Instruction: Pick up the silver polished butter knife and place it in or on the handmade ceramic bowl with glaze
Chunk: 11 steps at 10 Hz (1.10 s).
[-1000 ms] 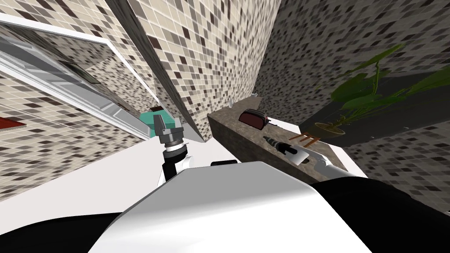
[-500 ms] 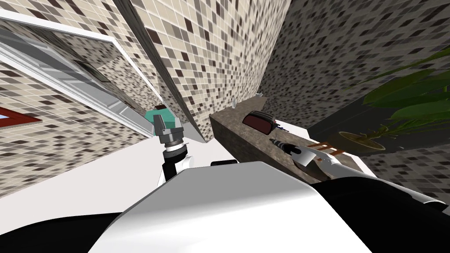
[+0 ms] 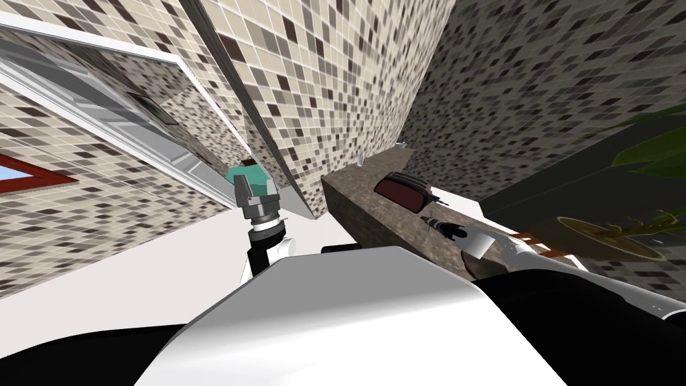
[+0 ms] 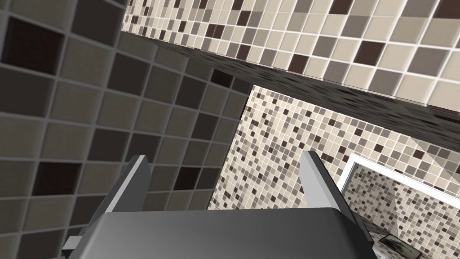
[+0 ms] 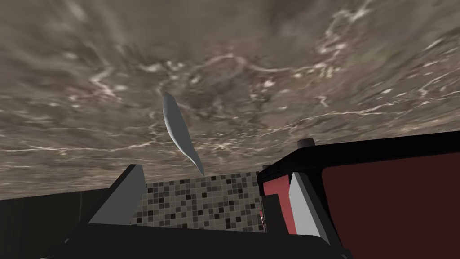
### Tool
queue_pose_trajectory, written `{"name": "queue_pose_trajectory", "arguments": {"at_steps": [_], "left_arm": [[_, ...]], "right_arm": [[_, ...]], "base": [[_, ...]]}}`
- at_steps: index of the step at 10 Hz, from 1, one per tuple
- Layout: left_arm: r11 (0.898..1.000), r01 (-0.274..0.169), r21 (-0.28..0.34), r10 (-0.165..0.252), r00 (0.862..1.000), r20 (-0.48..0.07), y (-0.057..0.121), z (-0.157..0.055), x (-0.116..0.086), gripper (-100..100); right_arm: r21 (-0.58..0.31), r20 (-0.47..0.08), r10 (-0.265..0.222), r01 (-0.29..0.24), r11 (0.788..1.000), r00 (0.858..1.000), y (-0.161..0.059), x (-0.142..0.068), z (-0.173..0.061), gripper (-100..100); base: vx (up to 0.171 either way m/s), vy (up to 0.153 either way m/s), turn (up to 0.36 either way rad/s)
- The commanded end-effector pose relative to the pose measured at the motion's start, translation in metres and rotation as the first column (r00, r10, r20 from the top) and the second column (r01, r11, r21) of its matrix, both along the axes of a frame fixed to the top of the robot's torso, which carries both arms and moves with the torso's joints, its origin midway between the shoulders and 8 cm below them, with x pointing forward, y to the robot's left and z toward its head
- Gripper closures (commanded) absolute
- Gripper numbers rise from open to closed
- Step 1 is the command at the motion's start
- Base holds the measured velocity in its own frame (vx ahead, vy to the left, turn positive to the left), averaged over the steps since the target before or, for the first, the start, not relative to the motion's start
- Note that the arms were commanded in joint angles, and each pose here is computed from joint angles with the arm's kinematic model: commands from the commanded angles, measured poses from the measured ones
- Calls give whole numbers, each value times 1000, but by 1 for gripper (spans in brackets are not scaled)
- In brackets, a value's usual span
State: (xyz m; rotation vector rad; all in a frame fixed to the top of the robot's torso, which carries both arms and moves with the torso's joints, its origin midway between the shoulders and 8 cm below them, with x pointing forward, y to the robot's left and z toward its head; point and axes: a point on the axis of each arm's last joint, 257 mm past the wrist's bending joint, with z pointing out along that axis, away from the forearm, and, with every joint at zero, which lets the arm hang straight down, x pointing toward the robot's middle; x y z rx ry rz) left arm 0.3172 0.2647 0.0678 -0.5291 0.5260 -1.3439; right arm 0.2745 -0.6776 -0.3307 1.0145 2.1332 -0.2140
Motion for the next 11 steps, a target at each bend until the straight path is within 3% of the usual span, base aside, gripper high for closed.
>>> {"name": "queue_pose_trajectory", "arguments": {"at_steps": [1, 2, 5, 6, 7, 8, 10, 11], "left_arm": [[1000, 0, 0, 0, 1000, 0, 0, 0, 0, 0], [1000, 0, 0, 0, 1000, 0, 0, 0, 0, 0], [1000, 0, 0, 0, 1000, 0, 0, 0, 0, 0], [1000, 0, 0, 0, 1000, 0, 0, 0, 0, 0], [1000, 0, 0, 0, 1000, 0, 0, 0, 0, 0], [1000, 0, 0, 0, 1000, 0, 0, 0, 0, 0], [1000, 0, 0, 0, 1000, 0, 0, 0, 0, 0], [1000, 0, 0, 0, 1000, 0, 0, 0, 0, 0]], "right_arm": [[-40, -46, -33, 31, 999, 998, -23, -18, -3, -100], [-42, -46, -35, 33, 999, 998, -24, -19, -2, -100], [-100, -126, -101, 89, 991, 987, -57, -63, -11, -100], [-88, -106, -83, 74, 993, 991, -51, -47, -7, -100], [-91, -110, -87, 77, 993, 990, -52, -49, -8, 0], [-91, -109, -95, 85, 992, 989, -54, -55, -16, -100], [-90, -110, -97, 87, 992, 989, -53, -56, -19, -100], [-91, -110, -97, 87, 992, 989, -53, -57, -19, 100]], "base": [[101, -2, 75], [93, 3, 36], [94, 6, 48], [5, 13, -23], [0, 0, 0], [-7, -8, 23], [-15, -16, 47], [0, 0, 0]]}}
